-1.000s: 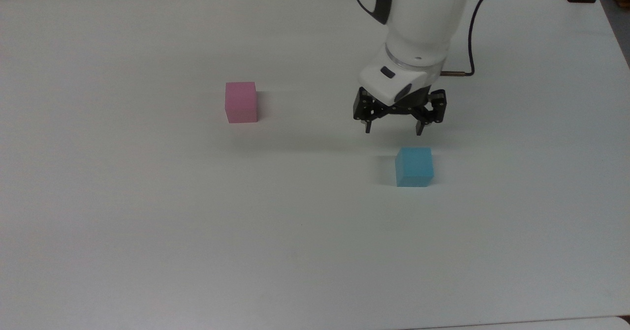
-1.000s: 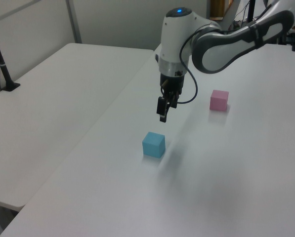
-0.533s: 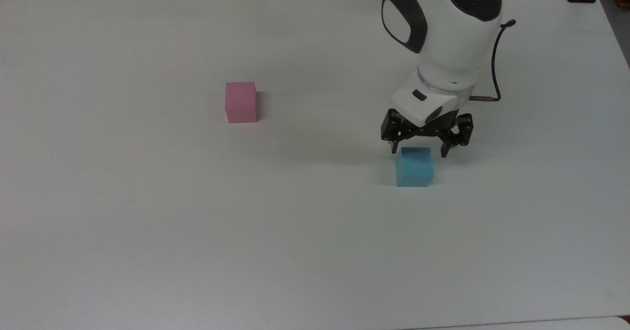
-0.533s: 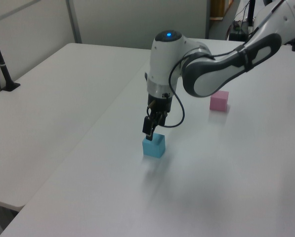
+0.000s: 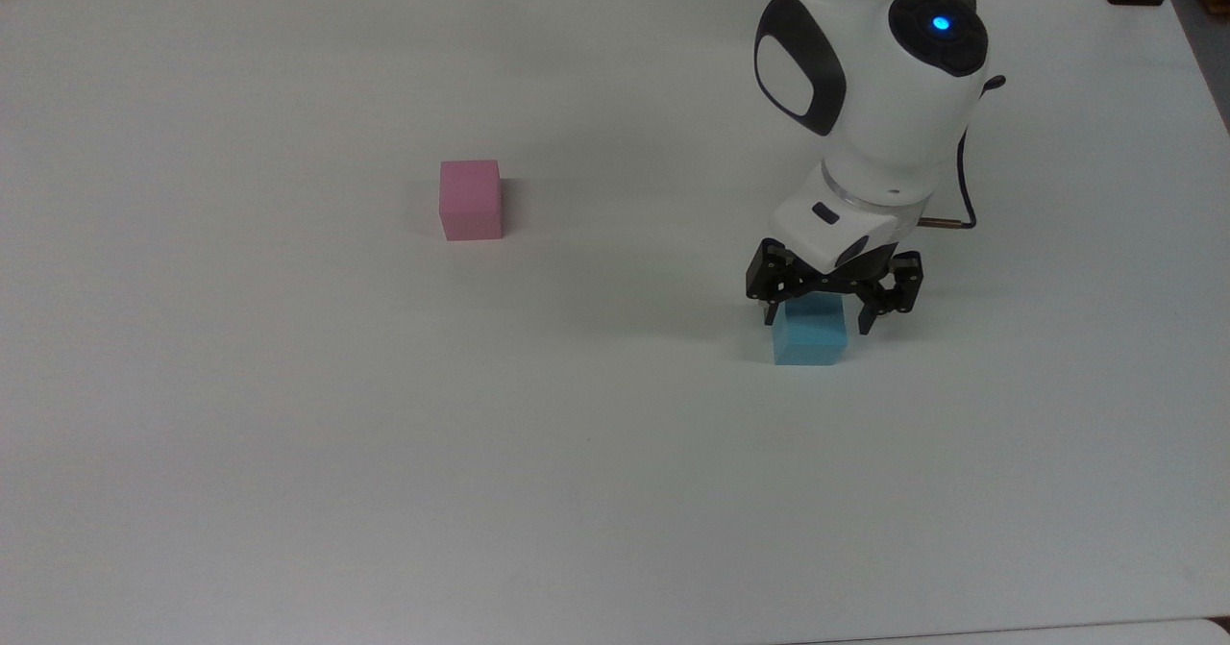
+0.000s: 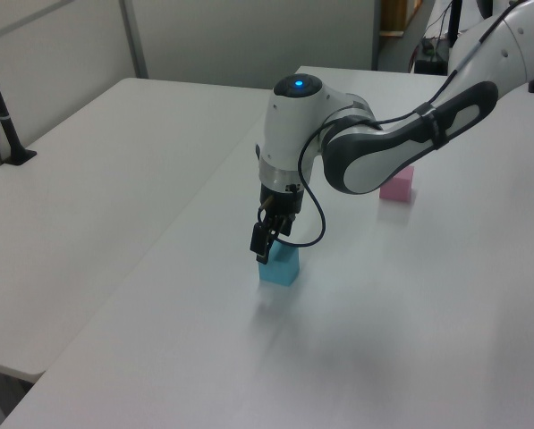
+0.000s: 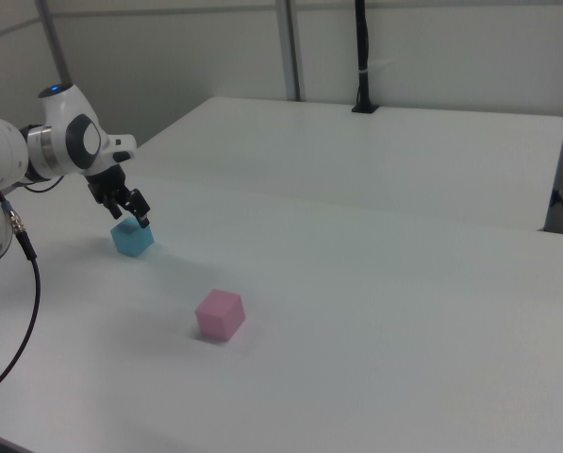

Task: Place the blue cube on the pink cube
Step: 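Close the gripper around the light-blue cube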

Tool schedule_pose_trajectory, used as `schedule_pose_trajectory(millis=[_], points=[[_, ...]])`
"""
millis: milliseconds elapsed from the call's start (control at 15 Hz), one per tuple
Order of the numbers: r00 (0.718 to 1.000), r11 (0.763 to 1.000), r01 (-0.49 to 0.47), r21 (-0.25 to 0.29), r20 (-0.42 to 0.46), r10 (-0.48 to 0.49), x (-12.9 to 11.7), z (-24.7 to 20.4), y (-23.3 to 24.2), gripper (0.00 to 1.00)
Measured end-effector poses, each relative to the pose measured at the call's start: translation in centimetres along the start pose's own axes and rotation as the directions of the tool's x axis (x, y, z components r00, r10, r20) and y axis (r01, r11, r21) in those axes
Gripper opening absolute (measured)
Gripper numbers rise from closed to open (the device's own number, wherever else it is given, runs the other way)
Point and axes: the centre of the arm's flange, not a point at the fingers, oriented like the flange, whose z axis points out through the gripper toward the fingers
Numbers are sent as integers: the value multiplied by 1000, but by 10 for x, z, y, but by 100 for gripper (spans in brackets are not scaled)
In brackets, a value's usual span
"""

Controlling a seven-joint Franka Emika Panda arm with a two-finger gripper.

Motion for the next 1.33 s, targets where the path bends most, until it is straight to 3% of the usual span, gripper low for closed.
schedule_pose_trajectory(millis=[1133, 1333], points=[[998, 996, 57, -69, -1, -57, -15, 19, -10, 100], [999, 997, 38, -73, 5, -38, -18, 24, -11, 92]])
